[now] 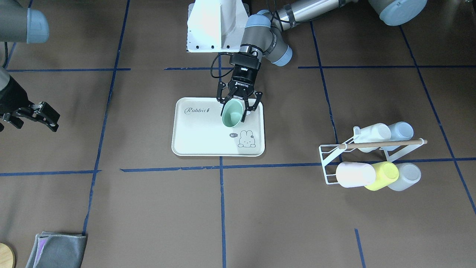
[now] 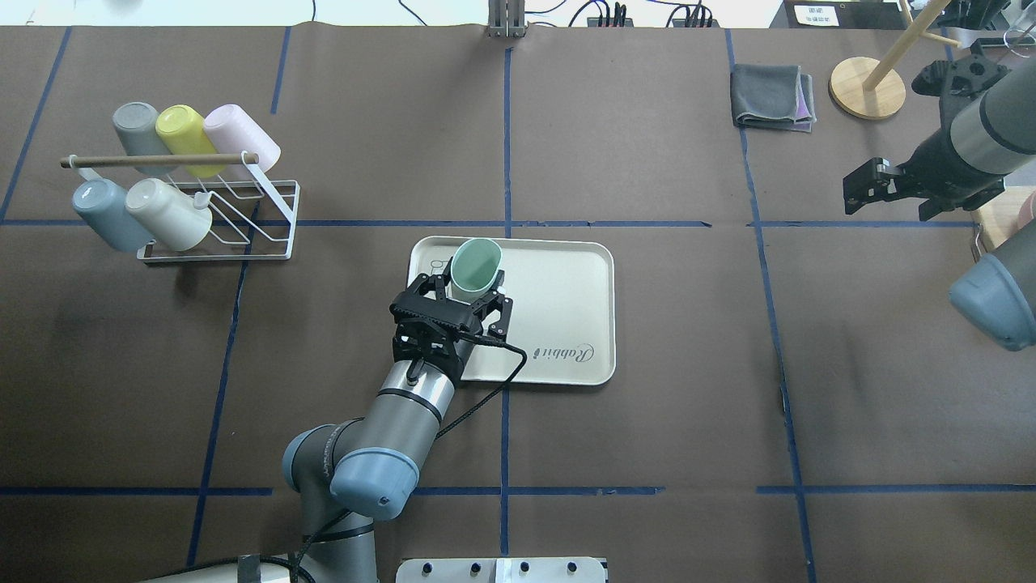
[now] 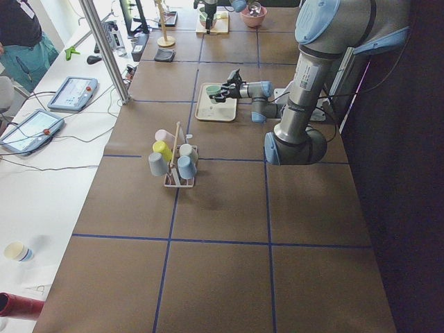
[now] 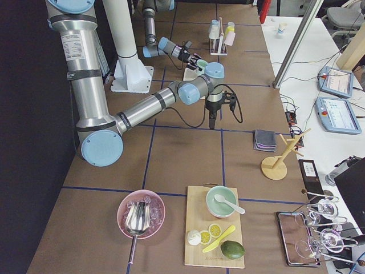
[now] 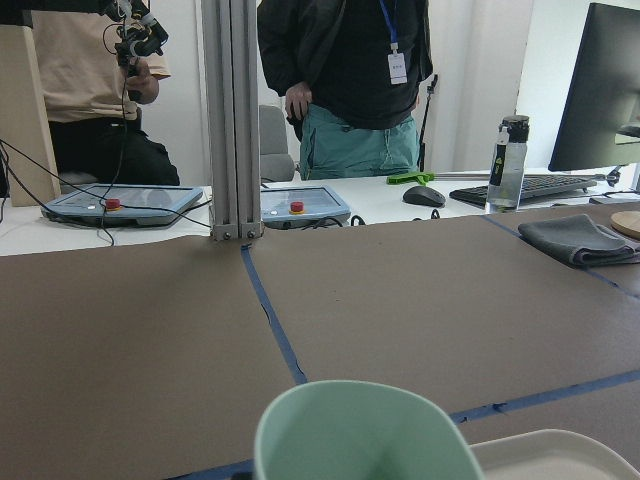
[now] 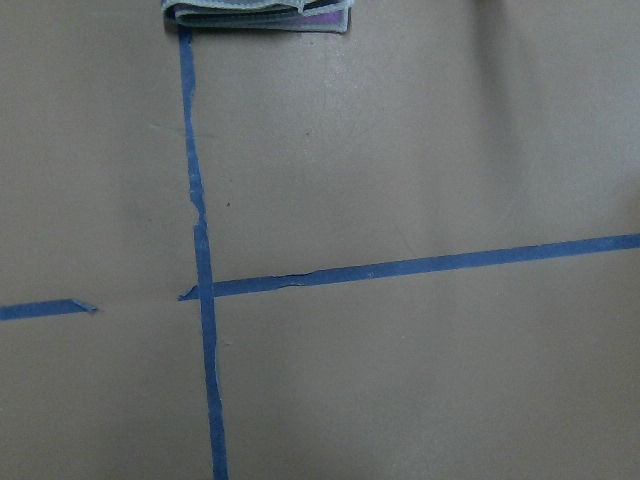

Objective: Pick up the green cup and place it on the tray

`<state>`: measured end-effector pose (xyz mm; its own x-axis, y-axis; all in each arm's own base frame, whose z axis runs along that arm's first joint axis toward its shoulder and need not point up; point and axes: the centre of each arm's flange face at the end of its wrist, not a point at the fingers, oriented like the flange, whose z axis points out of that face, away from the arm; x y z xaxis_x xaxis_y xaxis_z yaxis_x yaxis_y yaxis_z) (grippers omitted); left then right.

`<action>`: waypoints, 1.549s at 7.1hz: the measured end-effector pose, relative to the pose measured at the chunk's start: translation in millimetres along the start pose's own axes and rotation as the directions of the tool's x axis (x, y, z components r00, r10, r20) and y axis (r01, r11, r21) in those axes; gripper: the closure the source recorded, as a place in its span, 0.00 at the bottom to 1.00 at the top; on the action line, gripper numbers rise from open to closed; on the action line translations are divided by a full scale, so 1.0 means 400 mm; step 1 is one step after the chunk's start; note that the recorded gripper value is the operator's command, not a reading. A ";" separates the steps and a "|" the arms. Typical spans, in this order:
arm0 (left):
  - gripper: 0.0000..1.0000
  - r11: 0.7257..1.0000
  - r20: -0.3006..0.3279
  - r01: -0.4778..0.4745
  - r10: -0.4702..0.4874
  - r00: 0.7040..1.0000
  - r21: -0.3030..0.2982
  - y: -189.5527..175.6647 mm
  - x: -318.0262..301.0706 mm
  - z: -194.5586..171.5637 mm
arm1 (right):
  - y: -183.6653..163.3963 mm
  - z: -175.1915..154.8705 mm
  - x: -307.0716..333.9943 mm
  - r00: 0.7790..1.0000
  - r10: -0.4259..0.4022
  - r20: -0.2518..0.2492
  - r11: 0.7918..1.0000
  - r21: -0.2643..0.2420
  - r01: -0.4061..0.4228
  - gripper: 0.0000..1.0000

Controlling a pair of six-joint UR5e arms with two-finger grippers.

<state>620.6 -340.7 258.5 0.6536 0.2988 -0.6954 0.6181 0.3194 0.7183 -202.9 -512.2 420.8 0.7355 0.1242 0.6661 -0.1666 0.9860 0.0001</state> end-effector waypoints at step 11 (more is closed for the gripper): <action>0.19 1.000 -0.027 0.014 -0.014 1.000 -0.010 -0.026 0.045 0.099 | -0.003 0.003 0.001 1.000 0.001 -0.002 1.000 -0.001 -0.001 0.00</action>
<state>643.2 -374.3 239.3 0.6328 0.3185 -0.7058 0.6225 0.3327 0.7083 -203.1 -513.3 422.0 0.7365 0.1258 0.6647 -0.1672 0.9859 -0.0013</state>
